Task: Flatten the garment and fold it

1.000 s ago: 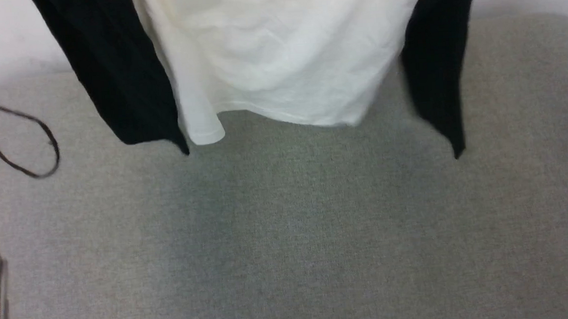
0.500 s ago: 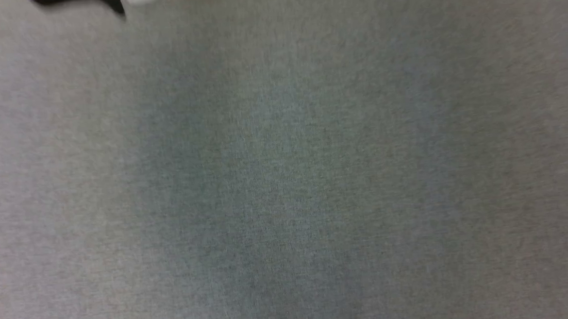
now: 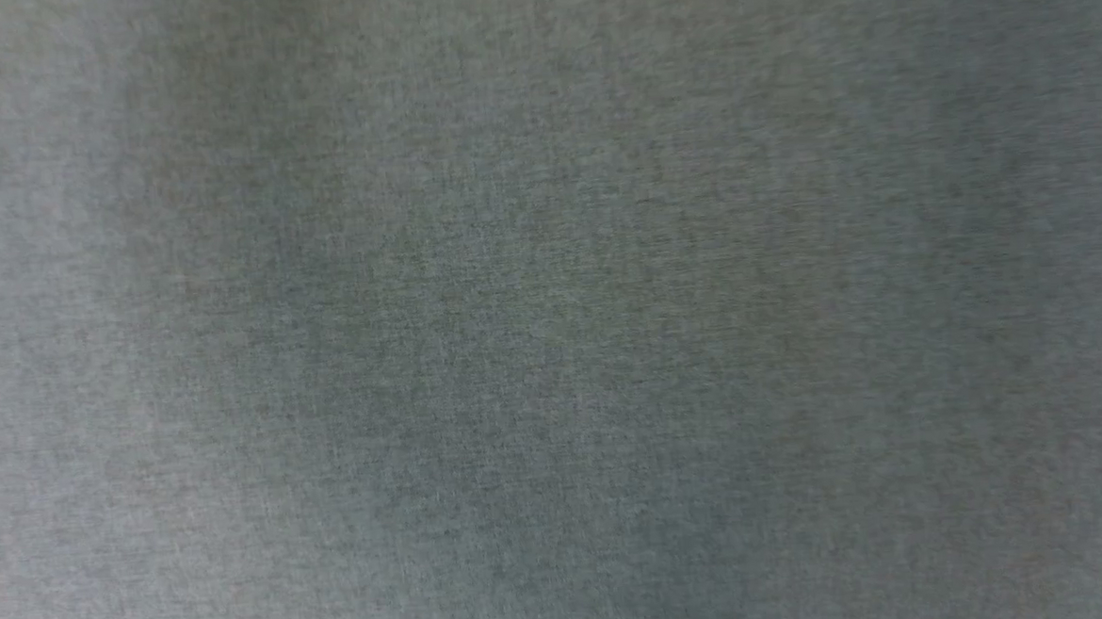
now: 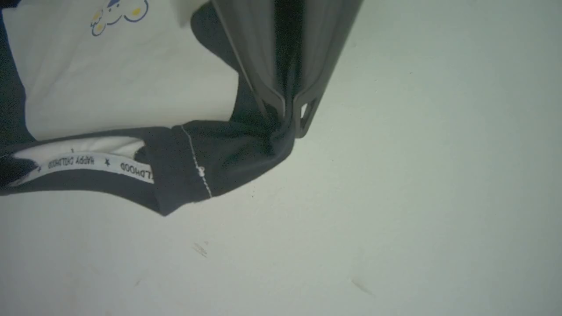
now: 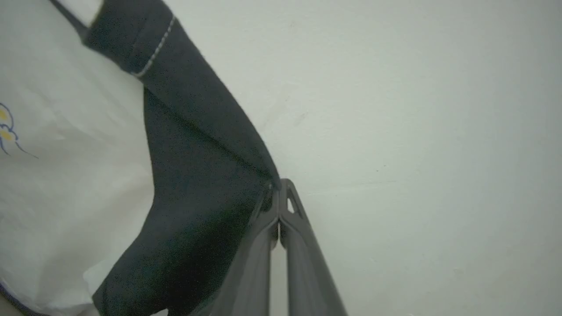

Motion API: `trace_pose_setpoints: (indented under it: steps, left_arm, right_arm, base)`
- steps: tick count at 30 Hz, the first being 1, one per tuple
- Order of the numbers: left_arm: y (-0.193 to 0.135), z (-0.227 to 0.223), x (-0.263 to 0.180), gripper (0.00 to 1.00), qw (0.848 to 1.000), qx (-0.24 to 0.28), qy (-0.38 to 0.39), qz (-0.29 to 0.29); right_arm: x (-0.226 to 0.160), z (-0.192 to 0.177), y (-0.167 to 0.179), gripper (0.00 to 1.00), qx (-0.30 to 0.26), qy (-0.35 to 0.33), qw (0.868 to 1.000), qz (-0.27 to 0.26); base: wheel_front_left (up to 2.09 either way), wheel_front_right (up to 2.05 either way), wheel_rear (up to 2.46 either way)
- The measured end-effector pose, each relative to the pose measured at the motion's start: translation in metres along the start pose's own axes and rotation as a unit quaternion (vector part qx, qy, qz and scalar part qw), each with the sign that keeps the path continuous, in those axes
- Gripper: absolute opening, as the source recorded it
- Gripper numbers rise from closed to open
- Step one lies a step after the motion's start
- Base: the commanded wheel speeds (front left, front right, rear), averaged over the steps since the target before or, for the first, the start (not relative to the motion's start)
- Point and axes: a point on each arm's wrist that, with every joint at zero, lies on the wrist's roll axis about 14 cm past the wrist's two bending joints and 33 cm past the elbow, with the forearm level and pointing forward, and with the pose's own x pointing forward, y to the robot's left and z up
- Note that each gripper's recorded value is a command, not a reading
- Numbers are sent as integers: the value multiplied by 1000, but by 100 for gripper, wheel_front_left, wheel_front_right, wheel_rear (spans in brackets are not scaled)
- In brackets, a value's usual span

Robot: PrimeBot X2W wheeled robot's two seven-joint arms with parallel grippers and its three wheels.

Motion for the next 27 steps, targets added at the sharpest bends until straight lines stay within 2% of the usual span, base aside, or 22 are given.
trace_pose_setpoints:
  steps: [5, 10, 18, 27]
  left_arm:
    - [-10, -47, -24, 0, 999, -7, 38, -33]
    - [-19, -52, -58, 0, 997, -15, 56, -55]
    - [-42, -23, -132, 0, 994, -54, 71, -69]
    - [-87, -8, -229, 0, 983, -81, 135, -94]
  right_arm:
    - [-2, -29, 34, 0, 22, -2, 999, 39]
    - [-29, -26, 50, 0, 49, -16, 996, 66]
    - [-103, -15, 45, 0, 105, -8, 993, 61]
    - [-204, -24, 71, 0, 175, 64, 980, 62]
  base:
    - [0, 0, 0]
    - [0, 0, 0]
    - [0, 0, 0]
    - [0, 0, 0]
